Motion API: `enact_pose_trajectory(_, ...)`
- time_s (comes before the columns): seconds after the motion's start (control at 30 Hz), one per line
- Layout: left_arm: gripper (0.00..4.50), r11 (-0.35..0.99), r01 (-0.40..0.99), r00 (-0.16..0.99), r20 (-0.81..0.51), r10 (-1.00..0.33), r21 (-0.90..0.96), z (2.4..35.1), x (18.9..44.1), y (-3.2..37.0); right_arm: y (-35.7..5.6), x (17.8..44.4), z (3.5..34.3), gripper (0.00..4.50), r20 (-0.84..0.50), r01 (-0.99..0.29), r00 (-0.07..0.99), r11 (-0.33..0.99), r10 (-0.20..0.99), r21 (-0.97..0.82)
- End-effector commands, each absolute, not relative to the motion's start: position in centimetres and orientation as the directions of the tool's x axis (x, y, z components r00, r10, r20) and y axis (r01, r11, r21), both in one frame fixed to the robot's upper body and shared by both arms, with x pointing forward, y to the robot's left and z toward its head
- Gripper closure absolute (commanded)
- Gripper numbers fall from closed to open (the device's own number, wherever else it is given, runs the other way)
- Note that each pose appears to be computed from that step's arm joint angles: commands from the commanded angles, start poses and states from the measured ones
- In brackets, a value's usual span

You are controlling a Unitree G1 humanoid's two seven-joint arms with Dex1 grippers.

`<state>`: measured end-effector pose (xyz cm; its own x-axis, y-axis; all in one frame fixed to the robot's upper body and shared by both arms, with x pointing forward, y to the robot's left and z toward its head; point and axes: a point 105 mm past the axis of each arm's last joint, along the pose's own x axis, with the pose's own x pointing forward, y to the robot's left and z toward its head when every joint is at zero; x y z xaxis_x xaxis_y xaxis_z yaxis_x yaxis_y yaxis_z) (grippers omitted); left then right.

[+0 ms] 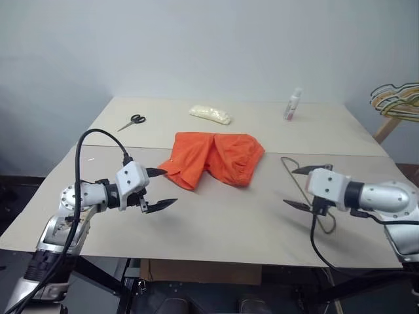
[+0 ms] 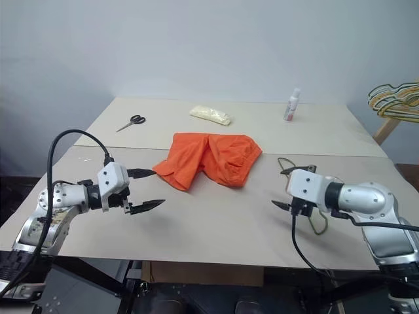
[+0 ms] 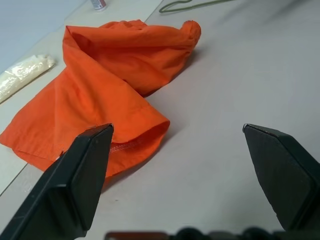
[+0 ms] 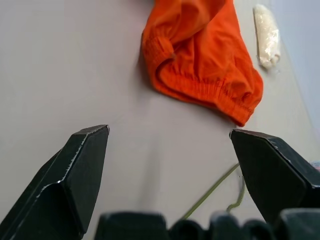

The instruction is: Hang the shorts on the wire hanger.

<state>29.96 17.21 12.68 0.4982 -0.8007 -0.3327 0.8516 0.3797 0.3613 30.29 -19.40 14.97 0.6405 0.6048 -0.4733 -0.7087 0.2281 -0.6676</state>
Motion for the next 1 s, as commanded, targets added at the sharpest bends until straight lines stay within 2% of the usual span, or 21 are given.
enact_pose_trajectory(0.03,0.0,0.349,0.854,0.483,-0.339,-0.807,0.386,13.4,29.5,17.1,-16.6,31.4,16.2,0.02,-0.415,-0.646,0.643,0.164,0.644,-0.746)
enact_pose_trajectory(0.27,0.0,0.327,0.866,0.465,-0.371,-0.804,0.378,12.8,28.7,17.3,-12.8,36.4,13.6,0.02,-0.47,-0.629,0.656,0.083,0.591,-0.773)
enact_pose_trajectory(0.37,0.0,0.333,0.865,0.469,-0.367,-0.803,0.375,12.7,28.4,17.1,-11.1,38.1,13.6,0.02,-0.461,-0.634,0.651,0.097,0.603,-0.767)
enact_pose_trajectory(0.6,0.0,0.366,0.854,0.498,-0.375,-0.782,0.369,11.9,27.6,17.6,-8.8,40.0,12.5,0.02,-0.503,-0.69,0.598,0.081,0.625,-0.719)
enact_pose_trajectory(0.7,0.0,0.384,0.846,0.515,-0.377,-0.77,0.37,11.8,27.3,18.1,-8.6,39.8,11.4,0.57,-0.553,-0.739,0.552,0.059,0.624,-0.671)
enact_pose_trajectory(0.73,0.0,0.389,0.844,0.52,-0.378,-0.766,0.37,11.7,27.2,18.2,-8.5,39.6,11.1,0.88,-0.565,-0.755,0.535,0.056,0.628,-0.653)
enact_pose_trajectory(1.0,0.0,0.394,0.842,0.525,-0.39,-0.756,0.369,11.3,26.9,18.4,-9.5,39.4,9.7,3.75,-0.632,-0.811,0.504,0.07,0.589,-0.581)
